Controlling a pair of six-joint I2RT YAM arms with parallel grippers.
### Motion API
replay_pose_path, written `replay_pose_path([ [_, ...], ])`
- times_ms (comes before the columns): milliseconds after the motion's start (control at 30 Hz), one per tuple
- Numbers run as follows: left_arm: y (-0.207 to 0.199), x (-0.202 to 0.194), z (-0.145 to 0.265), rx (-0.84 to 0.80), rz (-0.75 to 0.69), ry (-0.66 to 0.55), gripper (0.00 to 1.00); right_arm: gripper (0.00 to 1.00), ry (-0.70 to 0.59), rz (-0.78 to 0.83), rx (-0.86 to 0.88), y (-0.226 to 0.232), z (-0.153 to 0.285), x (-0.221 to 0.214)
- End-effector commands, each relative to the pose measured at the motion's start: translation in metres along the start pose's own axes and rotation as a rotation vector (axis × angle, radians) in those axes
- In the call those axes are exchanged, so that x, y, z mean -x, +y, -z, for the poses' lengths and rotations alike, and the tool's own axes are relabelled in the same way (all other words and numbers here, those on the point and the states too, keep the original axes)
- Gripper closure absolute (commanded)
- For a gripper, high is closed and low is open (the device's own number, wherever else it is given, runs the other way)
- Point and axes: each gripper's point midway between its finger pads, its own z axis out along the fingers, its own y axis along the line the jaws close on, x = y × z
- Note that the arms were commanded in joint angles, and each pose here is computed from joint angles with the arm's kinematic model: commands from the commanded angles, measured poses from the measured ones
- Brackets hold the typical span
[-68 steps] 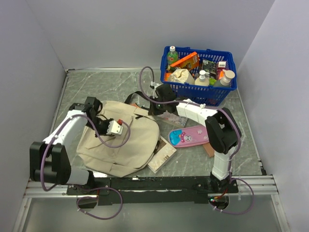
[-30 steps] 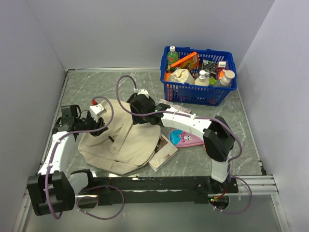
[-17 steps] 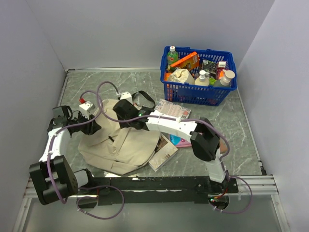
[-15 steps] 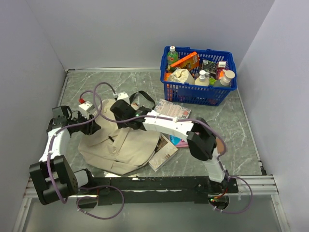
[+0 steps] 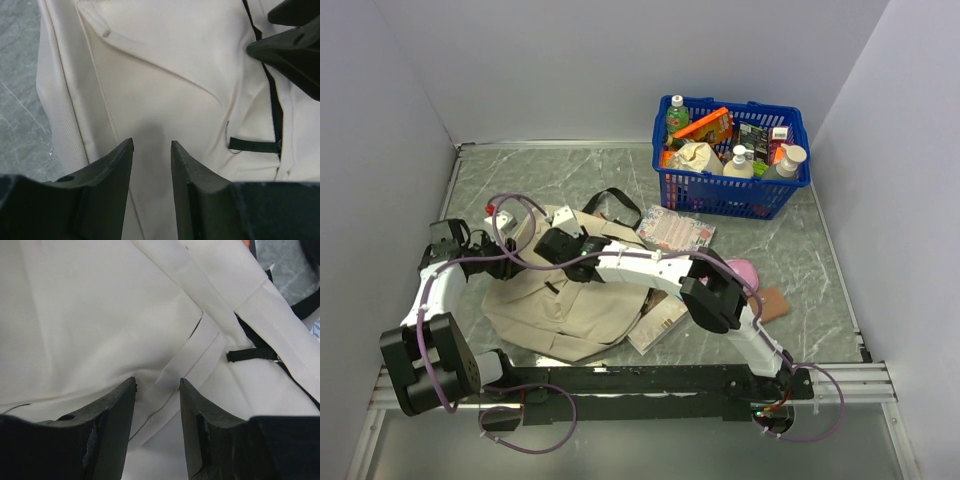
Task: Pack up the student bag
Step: Pick up the personal item from the center of the board.
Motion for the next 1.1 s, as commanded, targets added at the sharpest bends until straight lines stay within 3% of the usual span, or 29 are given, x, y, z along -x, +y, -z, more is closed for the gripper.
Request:
replay_pose_path([
  [0,0.015,0.005,-0.002,0.032,-0.023,0.004,0.58,0.53,-0.045,0.043,-0.065,-0.021,0.025,0.006],
  [333,0.022,-0.003,-0.002,0.067,-0.046,0.035,0.6,0.55,0.005,-0.002,-0.056,-0.032,0.031,-0.023],
  [433,0.027,-0.006,-0.004,0.082,-0.04,0.047,0.6,0.57,-0.006,-0.044,0.019,-0.029,0.041,-0.03],
  [533,0.031,-0.012,-0.006,0.095,-0.035,0.066,0.61,0.66,0.02,-0.089,0.066,-0.028,0.042,-0.039],
  [733,0.036,-0.013,-0.004,0.119,-0.058,0.073,0.61,0.68,0.041,-0.151,0.22,-0.017,0.046,-0.059],
  [933,0.019,0.046,0.016,0.072,-0.078,-0.043,0.6,0.87,0.105,-0.188,0.236,-0.016,0.03,-0.073],
  [1067,-0.02,0.092,0.033,-0.023,-0.137,-0.142,0.59,0.88,0.116,-0.238,0.296,-0.01,0.024,-0.083],
])
